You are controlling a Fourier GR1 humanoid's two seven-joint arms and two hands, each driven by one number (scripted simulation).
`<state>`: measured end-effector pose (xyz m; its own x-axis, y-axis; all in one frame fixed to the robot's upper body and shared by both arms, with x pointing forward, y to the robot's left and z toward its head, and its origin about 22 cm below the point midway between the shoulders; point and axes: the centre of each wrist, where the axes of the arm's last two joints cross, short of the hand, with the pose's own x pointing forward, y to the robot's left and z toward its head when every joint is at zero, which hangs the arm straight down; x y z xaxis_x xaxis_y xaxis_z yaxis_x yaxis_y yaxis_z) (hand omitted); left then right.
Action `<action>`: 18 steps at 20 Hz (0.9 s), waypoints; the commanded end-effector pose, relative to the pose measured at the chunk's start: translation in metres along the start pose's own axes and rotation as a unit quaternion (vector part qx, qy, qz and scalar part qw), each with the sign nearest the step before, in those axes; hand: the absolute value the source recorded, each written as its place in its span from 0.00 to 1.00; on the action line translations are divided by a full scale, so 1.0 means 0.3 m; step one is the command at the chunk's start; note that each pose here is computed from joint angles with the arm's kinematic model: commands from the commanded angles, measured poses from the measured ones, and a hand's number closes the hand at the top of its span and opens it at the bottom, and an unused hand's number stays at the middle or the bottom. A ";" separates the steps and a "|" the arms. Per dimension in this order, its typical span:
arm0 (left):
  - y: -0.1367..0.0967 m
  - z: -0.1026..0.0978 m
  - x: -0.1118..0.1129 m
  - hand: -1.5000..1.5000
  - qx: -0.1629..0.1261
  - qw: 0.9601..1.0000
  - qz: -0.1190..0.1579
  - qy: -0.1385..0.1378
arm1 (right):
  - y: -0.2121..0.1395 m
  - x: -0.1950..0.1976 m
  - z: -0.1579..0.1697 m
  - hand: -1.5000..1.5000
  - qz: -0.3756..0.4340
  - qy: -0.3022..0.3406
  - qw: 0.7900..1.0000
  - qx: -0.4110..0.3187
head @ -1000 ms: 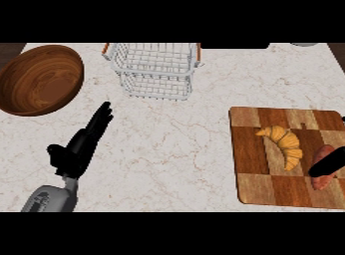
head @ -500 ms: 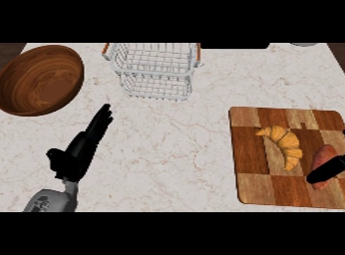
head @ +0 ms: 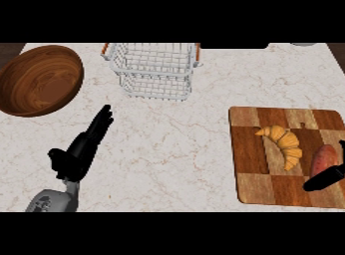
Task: Pick the sweet potato from the cutting board and place it in the tiered basket
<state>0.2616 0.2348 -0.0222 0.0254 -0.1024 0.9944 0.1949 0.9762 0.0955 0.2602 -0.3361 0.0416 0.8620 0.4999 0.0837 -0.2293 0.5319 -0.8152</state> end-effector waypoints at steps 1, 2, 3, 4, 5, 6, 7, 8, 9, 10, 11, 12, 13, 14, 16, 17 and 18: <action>-0.004 0.031 0.012 0.50 0.002 1.000 -0.003 -0.008 | 0.023 0.018 -0.023 0.00 -0.013 0.058 0.998 0.000; 0.012 0.010 0.034 0.50 0.008 1.000 0.003 -0.002 | 0.019 0.038 -0.025 0.00 -0.014 0.051 0.999 0.000; 0.014 0.010 -0.021 0.50 0.005 1.000 -0.005 -0.011 | 0.000 0.050 -0.053 0.00 -0.030 0.047 0.998 0.009; -0.005 -0.019 0.049 0.50 -0.005 1.000 -0.001 -0.005 | 0.062 0.026 -0.068 1.00 -0.030 0.030 0.999 -0.006; 0.044 0.004 0.001 0.50 -0.013 1.000 0.001 0.004 | 0.048 0.063 -0.042 1.00 -0.067 0.001 0.998 -0.014; 0.009 0.021 0.003 0.50 0.001 1.000 -0.004 -0.003 | 0.040 0.051 -0.037 1.00 -0.066 -0.021 0.997 -0.042; 0.027 -0.034 0.014 0.50 0.006 1.000 0.004 0.002 | 0.062 -0.006 -0.085 1.00 -0.052 -0.024 0.997 -0.057; 0.031 -0.019 0.044 0.50 -0.001 1.000 -0.004 0.000 | 0.004 0.065 -0.043 1.00 -0.054 -0.025 0.996 -0.061; 0.005 -0.031 -0.030 0.50 0.002 1.000 0.000 -0.002 | 0.127 0.047 -0.059 1.00 -0.058 -0.035 0.996 -0.061; 0.021 -0.027 -0.030 0.50 0.009 1.000 -0.002 0.001 | 0.065 0.054 0.009 1.00 -0.058 -0.029 0.996 -0.063; 0.002 -0.006 0.026 0.50 0.001 1.000 0.001 0.001 | 0.093 0.057 -0.051 1.00 -0.060 -0.028 0.996 -0.063; 0.001 -0.048 -0.004 0.50 0.008 1.000 -0.002 -0.004 | 0.104 0.056 -0.049 1.00 -0.055 -0.036 0.996 -0.067; 0.020 0.005 -0.023 0.50 -0.001 1.000 -0.004 -0.006 | 0.112 0.085 -0.054 1.00 -0.051 -0.035 0.996 -0.068; -0.022 0.015 -0.024 0.50 0.001 1.000 -0.002 -0.012 | 0.051 0.071 -0.073 1.00 -0.052 -0.034 0.996 -0.067; -0.019 0.010 0.010 0.50 0.002 1.000 0.004 -0.004 | 0.049 0.049 -0.050 1.00 -0.048 -0.037 0.995 -0.081; -0.028 0.011 0.023 0.50 0.000 1.000 0.002 0.002 | -0.004 0.061 -0.113 1.00 -0.051 -0.039 0.995 -0.072; -0.055 0.052 -0.006 0.50 -0.004 1.000 0.004 0.001 | 0.035 -0.008 -0.028 1.00 -0.039 -0.043 0.994 -0.088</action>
<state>0.2579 0.2292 -0.0219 0.0228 -0.0993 0.9948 0.1946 0.9765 0.0930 0.2763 -0.3357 0.0213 0.8347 0.5085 0.2113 -0.0699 0.4785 -0.8753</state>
